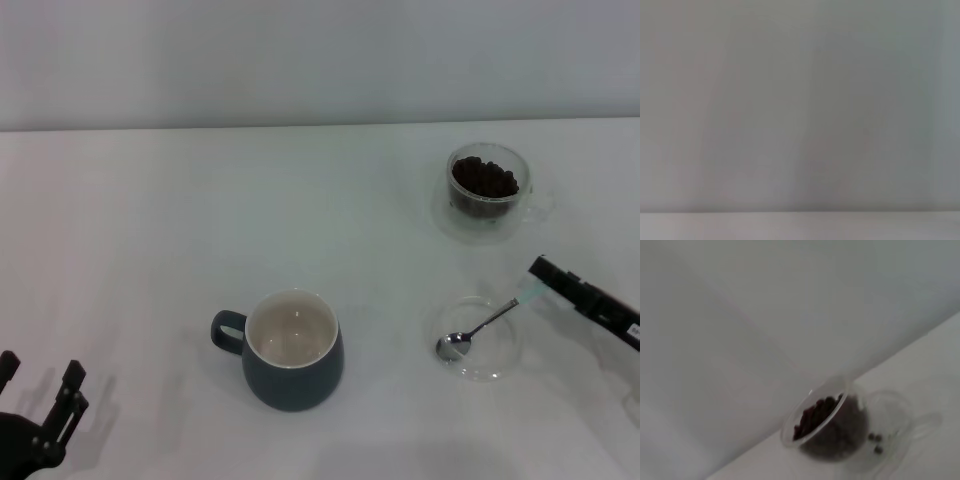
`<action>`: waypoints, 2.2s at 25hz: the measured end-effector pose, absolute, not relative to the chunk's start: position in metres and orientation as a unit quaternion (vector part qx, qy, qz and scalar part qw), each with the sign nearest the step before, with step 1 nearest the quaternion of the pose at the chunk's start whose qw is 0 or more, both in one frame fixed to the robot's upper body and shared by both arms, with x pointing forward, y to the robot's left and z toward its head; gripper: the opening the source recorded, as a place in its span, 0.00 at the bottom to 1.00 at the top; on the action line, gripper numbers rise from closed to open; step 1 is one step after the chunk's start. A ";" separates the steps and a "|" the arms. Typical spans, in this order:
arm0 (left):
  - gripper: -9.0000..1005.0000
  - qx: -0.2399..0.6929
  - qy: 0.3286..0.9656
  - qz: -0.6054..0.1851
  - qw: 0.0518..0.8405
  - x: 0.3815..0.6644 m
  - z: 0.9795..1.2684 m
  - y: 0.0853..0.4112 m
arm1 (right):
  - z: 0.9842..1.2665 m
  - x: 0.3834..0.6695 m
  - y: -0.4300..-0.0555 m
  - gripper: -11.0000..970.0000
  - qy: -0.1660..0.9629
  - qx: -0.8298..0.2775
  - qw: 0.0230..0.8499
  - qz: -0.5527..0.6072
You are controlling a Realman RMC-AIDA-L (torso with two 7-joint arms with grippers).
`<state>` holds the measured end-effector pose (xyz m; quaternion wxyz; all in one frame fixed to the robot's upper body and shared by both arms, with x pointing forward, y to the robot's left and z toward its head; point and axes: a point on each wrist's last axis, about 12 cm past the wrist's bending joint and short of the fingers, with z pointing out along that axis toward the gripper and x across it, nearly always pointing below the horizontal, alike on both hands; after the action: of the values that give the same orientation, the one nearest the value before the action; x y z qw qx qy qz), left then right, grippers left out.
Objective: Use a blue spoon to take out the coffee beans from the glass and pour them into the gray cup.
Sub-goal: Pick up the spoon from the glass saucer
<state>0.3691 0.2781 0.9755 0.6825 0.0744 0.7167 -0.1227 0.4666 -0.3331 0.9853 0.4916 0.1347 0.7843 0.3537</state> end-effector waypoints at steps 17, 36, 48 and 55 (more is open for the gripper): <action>0.74 0.076 0.717 -0.112 0.684 0.372 0.976 0.284 | 0.985 0.471 -0.325 0.57 0.783 0.138 0.481 0.369; 0.73 0.074 0.714 -0.104 0.688 0.378 0.977 0.288 | 0.986 0.473 -0.325 0.01 0.782 0.145 0.483 0.366; 0.73 0.076 0.713 -0.105 0.689 0.380 0.978 0.287 | 0.988 0.476 -0.324 0.02 0.781 0.125 0.493 0.362; 0.73 0.077 0.711 -0.106 0.690 0.382 0.978 0.286 | 0.995 0.487 -0.322 0.08 0.791 0.080 0.477 0.374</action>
<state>0.3816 0.2865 0.9784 0.6904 0.0769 0.7115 -0.1062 0.4870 -0.3217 0.9953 0.4773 0.0799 0.7914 0.3736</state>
